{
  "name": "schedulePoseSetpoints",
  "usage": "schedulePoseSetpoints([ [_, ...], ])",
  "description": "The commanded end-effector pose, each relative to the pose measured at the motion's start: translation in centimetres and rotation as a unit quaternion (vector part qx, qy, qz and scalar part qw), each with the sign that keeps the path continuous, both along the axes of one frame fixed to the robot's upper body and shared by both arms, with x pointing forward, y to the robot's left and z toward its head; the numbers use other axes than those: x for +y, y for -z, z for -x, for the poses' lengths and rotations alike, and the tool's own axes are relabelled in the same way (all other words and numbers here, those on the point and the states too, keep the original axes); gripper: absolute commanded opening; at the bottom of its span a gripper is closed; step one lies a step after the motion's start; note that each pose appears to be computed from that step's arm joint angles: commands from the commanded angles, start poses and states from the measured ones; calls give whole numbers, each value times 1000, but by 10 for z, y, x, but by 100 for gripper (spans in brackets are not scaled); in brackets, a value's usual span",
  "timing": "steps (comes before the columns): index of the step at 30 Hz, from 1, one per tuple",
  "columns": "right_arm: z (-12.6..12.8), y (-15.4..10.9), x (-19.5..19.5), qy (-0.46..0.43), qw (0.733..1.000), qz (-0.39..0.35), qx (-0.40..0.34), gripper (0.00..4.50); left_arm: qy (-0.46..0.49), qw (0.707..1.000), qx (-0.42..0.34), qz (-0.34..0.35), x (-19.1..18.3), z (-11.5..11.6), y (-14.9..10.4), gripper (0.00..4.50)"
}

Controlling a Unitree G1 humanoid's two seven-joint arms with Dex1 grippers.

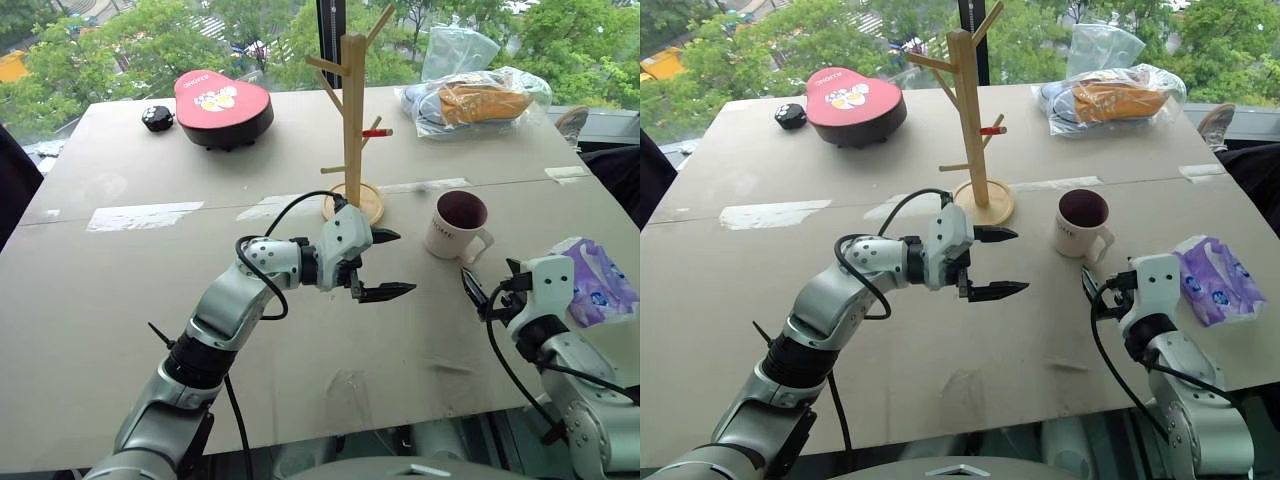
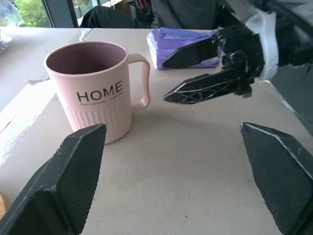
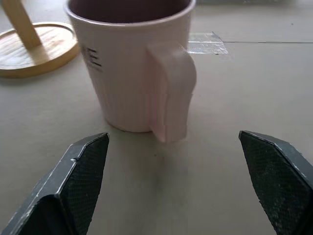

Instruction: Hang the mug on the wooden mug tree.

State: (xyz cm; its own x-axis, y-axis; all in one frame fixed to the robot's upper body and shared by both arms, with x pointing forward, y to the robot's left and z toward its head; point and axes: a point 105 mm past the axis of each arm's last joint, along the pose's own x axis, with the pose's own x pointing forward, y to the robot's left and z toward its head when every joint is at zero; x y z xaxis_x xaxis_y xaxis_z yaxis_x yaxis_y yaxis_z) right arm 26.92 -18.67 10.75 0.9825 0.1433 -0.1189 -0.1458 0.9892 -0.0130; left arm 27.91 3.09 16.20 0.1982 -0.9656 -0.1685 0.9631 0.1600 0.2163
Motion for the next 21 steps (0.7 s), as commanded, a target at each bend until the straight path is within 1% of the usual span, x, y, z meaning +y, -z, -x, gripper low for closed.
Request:
schedulePoseSetpoints([
  [1, -11, -6, -2, 0, 999, 8, -38, 430, 8, 1000, -19, 9, -2, 3, -7, 450],
  [4, -24, 3, -8, 6, 999, 3, -45, 430, 6, 1000, -21, 8, -2, 2, -6, 450],
  [7, -28, 4, -8, -6, 998, -9, -59, 430, 3, 1000, -21, 9, -1, 1, -5, 450],
  [10, -30, 11, -7, -23, 998, -11, -61, 349, 2, 1000, -28, 3, 0, 0, -4, 450],
  [12, -32, 12, -5, -33, 997, -17, -66, 274, 1, 1000, -27, 4, 0, -1, -5, 450],
  [14, -34, 10, -3, -44, 996, -20, -78, 181, 0, 1000, -28, 3, 1, -2, -5, 450],
  [15, -35, 8, -2, -50, 995, -23, -86, 125, 0, 1000, -29, 2, 2, -2, -5, 450],
  [16, -37, 6, -2, -54, 994, -24, -93, 88, 0, 1000, -29, 2, 3, -3, -5, 450],
  [17, -39, 5, 0, -62, 993, -24, -98, 35, -1, 1000, -30, 1, 4, -4, -6, 450],
  [18, -41, 4, 1, -68, 992, -22, -100, 2, -2, 1000, -30, 0, 5, -5, -6, 450],
  [21, -44, 3, 2, -75, 992, -20, -104, 2, -7, 999, -31, -3, 7, -6, -5, 450],
])
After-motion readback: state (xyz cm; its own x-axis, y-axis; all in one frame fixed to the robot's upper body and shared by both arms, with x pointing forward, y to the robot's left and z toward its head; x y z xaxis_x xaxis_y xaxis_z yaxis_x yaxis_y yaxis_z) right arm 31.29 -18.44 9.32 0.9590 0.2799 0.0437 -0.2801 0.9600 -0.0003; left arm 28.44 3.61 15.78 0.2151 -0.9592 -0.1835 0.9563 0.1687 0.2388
